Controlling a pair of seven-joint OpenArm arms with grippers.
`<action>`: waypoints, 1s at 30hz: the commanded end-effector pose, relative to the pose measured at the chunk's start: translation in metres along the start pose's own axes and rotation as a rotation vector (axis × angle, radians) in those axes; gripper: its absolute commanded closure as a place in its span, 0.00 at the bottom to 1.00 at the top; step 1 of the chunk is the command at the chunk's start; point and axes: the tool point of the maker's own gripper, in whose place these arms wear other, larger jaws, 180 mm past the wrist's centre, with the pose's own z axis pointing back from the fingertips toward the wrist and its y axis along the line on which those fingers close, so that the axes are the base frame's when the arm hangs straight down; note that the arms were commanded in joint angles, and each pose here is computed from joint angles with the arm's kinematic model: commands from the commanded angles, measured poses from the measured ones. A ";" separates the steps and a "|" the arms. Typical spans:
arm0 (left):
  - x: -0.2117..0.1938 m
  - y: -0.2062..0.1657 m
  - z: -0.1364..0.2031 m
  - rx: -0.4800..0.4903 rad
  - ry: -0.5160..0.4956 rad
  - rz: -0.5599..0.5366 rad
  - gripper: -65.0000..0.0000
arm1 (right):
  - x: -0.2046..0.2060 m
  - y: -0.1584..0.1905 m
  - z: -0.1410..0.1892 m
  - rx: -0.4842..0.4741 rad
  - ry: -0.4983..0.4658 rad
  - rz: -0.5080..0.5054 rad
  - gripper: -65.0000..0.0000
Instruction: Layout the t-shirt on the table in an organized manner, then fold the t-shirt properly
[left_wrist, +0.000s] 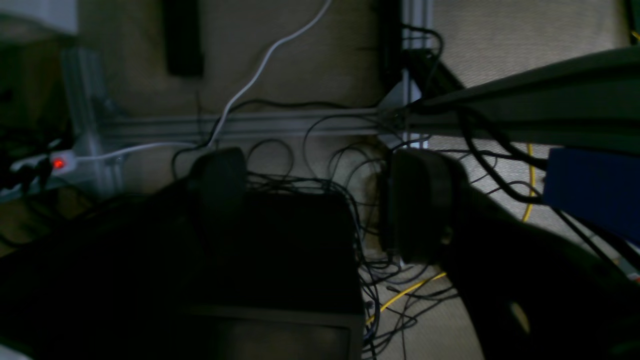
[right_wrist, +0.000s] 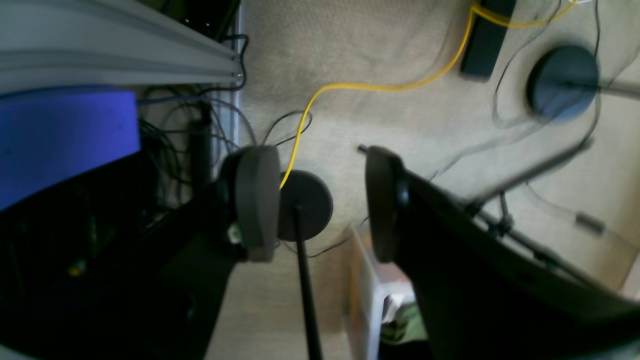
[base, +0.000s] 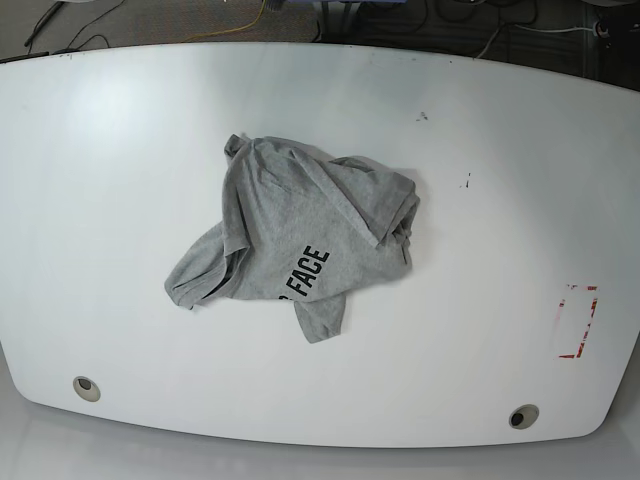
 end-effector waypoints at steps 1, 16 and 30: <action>-0.004 0.002 0.014 -0.001 -0.008 -0.010 0.34 | -0.001 0.000 0.013 -0.004 -0.019 -0.004 0.58; 0.022 0.007 0.058 -0.041 -0.093 -0.053 0.34 | 0.024 0.012 0.074 0.017 -0.117 0.027 0.58; 0.087 0.020 0.089 -0.014 -0.260 -0.108 0.34 | 0.073 0.006 0.120 -0.034 -0.232 0.039 0.58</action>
